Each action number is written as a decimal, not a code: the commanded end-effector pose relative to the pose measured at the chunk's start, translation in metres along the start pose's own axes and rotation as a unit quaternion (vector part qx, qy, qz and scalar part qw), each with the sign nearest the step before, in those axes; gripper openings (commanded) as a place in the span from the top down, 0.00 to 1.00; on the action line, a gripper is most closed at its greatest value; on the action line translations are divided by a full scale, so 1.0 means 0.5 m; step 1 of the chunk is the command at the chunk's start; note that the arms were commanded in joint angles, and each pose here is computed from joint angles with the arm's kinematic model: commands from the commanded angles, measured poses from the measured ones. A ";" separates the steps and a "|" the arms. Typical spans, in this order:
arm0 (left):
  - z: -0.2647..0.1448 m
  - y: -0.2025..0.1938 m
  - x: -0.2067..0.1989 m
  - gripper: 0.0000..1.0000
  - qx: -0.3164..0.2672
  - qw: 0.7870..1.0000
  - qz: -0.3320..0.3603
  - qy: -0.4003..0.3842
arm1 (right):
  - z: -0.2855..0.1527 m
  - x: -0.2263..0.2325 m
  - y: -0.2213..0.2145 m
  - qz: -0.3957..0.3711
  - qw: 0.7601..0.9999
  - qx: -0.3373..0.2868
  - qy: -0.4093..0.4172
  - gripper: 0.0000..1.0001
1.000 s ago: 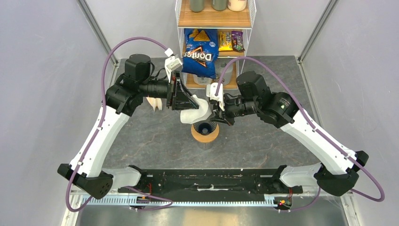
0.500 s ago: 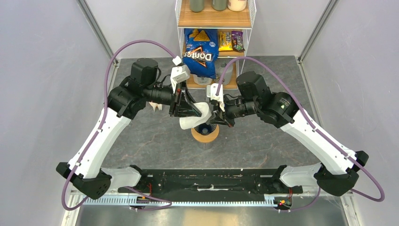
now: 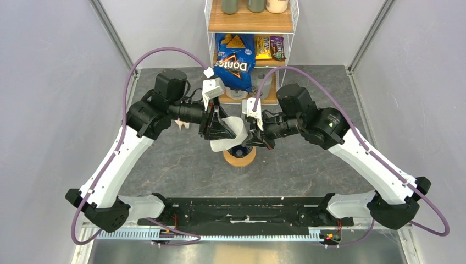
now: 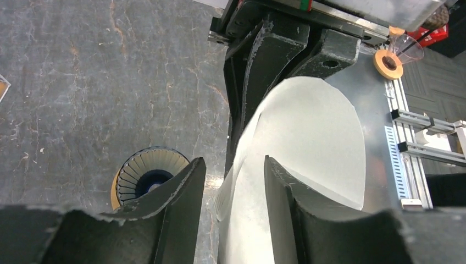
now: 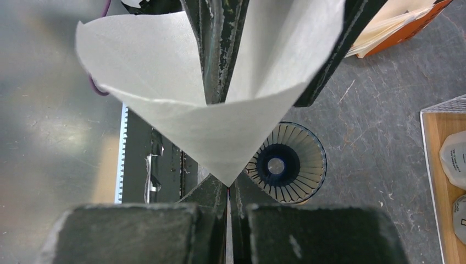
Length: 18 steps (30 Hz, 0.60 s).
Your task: Place the coffee filter in the dripper
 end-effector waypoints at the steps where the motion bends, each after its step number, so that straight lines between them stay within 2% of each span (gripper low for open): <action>1: -0.004 0.015 -0.001 0.50 -0.003 1.000 0.014 0.002 | -0.021 0.012 0.020 -0.011 0.999 -0.032 -0.008 1.00; 2: -0.002 0.014 0.000 0.60 -0.002 1.000 0.013 0.001 | -0.021 0.012 0.020 -0.011 0.999 -0.034 -0.009 1.00; 3: -0.001 0.015 0.001 0.80 -0.005 1.000 0.014 -0.001 | -0.020 0.011 0.020 -0.011 0.999 -0.034 -0.010 1.00; 4: 0.000 0.016 0.004 0.95 -0.006 1.000 0.009 0.003 | -0.020 0.010 0.021 -0.010 0.999 -0.036 -0.013 1.00; 9: 0.002 0.017 0.006 0.98 -0.010 1.000 -0.007 0.010 | -0.022 0.005 0.023 -0.009 0.998 -0.044 -0.033 1.00; 10: 0.001 0.017 0.005 0.94 -0.011 1.000 -0.007 0.010 | -0.023 0.005 0.022 -0.010 0.998 -0.044 -0.035 1.00; 12: -0.003 0.022 0.001 0.58 -0.014 1.000 -0.009 0.013 | -0.023 0.005 0.018 -0.008 0.998 -0.042 -0.039 1.00; 14: -0.013 0.030 0.000 0.34 -0.017 0.999 -0.012 0.030 | -0.025 0.005 0.015 -0.006 0.998 -0.042 -0.044 1.00; 15: -0.024 0.035 0.002 0.27 -0.019 0.999 -0.010 0.047 | -0.026 0.005 0.014 -0.004 0.998 -0.043 -0.047 1.00; 18: -0.087 0.056 0.024 0.19 -0.044 0.993 -0.009 0.112 | -0.033 0.004 0.010 0.014 0.997 -0.044 -0.059 1.00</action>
Point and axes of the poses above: each gripper's point midway between its finger pads, its own z axis out along the fingers, its own x axis along the line the jaws close on, y = z × x, the point moved 10 cm from there along -z, back along the fingers, and after that the axes turned 15 degrees about z, right-handed, at the moved point
